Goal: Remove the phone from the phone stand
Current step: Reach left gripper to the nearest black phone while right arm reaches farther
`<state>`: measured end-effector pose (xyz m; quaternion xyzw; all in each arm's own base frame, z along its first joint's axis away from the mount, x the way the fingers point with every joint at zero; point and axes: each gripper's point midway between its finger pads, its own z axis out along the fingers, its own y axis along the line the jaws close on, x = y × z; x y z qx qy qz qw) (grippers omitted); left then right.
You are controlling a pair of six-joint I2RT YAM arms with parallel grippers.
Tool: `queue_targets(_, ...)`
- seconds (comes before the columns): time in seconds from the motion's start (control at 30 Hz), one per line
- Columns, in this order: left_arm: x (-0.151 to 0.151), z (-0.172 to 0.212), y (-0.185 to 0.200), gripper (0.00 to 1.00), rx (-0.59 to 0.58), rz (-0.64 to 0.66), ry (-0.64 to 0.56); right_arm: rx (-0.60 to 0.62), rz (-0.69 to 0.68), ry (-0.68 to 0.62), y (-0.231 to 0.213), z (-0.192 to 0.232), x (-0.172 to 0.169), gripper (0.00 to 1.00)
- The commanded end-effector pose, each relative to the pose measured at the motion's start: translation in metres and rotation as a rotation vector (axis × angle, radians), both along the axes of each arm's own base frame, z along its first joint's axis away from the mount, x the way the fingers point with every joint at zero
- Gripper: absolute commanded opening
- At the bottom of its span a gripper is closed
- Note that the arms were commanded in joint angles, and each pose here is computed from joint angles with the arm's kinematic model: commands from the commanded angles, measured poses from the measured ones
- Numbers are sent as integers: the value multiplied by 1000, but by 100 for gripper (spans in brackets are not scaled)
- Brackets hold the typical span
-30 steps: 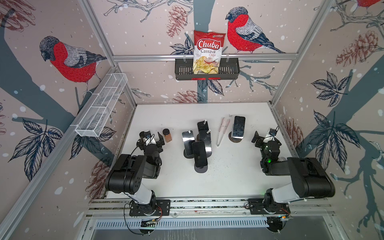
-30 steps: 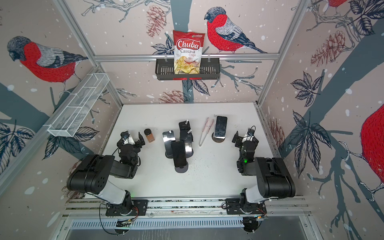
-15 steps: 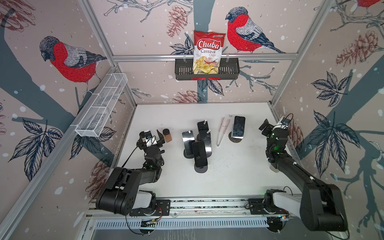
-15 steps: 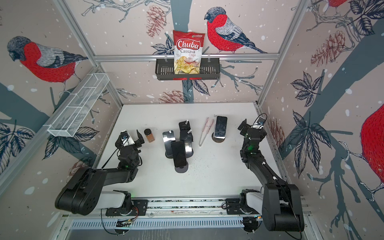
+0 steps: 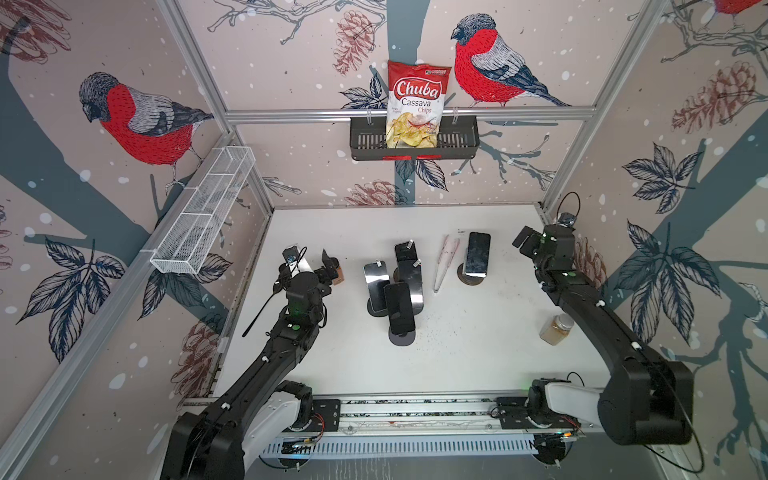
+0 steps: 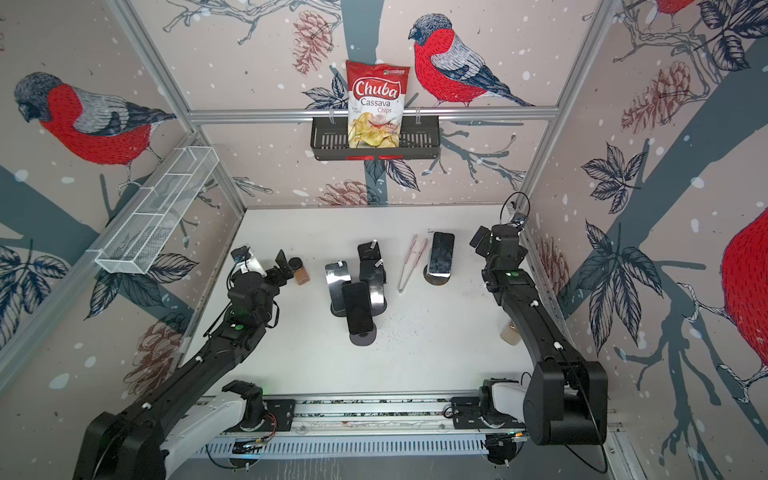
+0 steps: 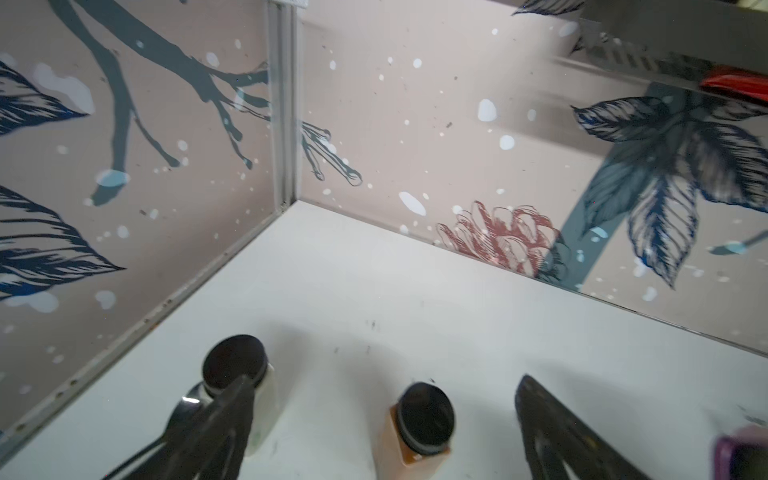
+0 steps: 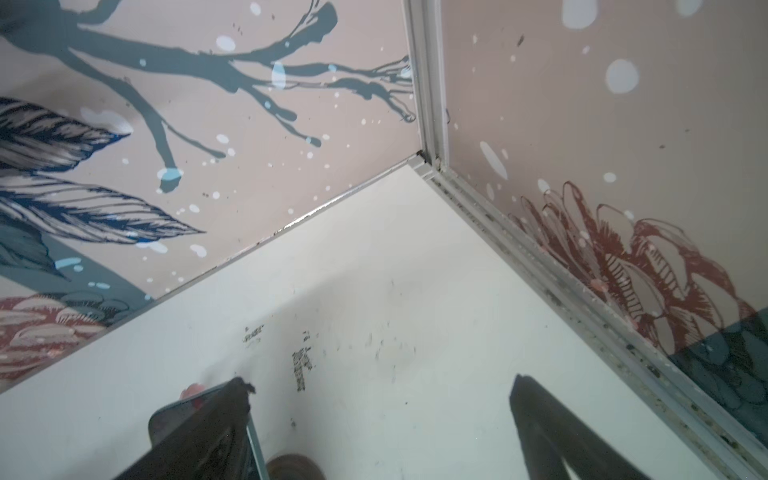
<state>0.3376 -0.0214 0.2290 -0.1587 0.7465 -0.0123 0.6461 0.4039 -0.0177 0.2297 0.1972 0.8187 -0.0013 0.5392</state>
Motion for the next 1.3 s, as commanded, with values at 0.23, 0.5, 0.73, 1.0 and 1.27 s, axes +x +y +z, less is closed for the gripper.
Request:
queue_targets(0.23,-33,2,-53,97,-174,-197,151,22,224,168,70,-25,-2,99)
queue_targets(0.5,-57,3,-88,97,-201,-213,221,5,358,217,122,-27,-21,99)
queue_targets(0.73,-64,-2,-115,97,-145,-178,320,17,398,215,138,-30,-38,99)
queue_targets(1.0,-77,-27,-144,97,-157,-134,415,17,412,196,141,-28,-50,99)
queue_targets(1.27,-88,-45,-181,97,-156,-174,468,31,431,187,143,-30,-64,99)
